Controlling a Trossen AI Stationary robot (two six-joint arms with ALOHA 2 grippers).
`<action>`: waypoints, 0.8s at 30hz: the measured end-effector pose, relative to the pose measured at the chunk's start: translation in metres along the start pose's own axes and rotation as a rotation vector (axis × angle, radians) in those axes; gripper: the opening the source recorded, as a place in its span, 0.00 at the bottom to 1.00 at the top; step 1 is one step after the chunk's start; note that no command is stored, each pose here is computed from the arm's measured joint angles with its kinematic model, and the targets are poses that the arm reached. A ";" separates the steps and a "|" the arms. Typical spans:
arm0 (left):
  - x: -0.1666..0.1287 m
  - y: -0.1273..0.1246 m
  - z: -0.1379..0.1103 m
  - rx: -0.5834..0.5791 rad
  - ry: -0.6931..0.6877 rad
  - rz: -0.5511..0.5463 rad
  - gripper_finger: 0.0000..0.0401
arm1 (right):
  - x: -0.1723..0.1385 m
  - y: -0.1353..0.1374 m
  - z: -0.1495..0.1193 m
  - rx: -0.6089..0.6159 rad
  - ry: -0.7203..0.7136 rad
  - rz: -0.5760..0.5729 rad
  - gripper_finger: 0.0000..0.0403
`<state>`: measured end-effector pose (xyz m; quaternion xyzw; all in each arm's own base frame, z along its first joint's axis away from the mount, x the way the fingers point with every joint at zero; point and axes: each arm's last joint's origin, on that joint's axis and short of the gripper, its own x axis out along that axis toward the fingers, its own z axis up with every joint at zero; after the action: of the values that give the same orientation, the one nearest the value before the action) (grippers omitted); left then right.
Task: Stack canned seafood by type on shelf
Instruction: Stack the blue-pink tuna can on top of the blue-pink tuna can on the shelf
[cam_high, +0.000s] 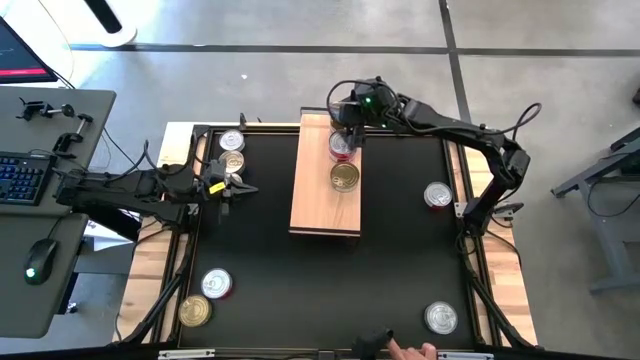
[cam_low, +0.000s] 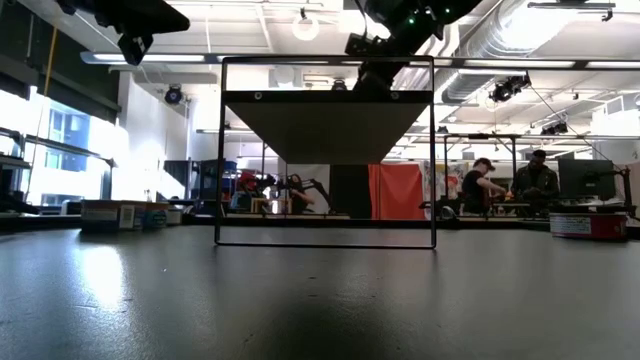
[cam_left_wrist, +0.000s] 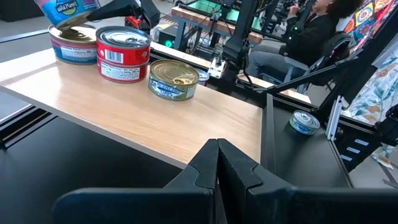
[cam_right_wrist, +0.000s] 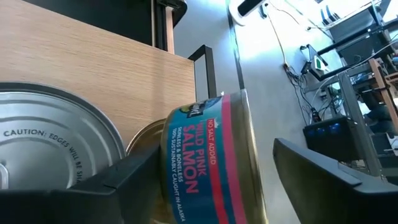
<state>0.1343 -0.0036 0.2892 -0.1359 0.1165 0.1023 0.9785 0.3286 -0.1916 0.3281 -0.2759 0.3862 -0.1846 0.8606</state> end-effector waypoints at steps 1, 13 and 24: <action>0.000 0.000 0.000 0.000 0.000 0.000 0.00 | 0.000 0.001 0.000 -0.001 0.004 -0.003 0.73; 0.000 0.000 0.000 0.009 0.000 0.000 0.00 | -0.002 0.012 0.004 -0.032 0.080 -0.022 0.75; 0.000 0.000 0.000 0.009 0.000 0.000 0.00 | -0.012 0.013 0.016 -0.048 0.081 -0.011 0.75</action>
<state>0.1343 -0.0036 0.2892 -0.1315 0.1171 0.1019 0.9791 0.3342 -0.1699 0.3360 -0.2906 0.4234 -0.1909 0.8365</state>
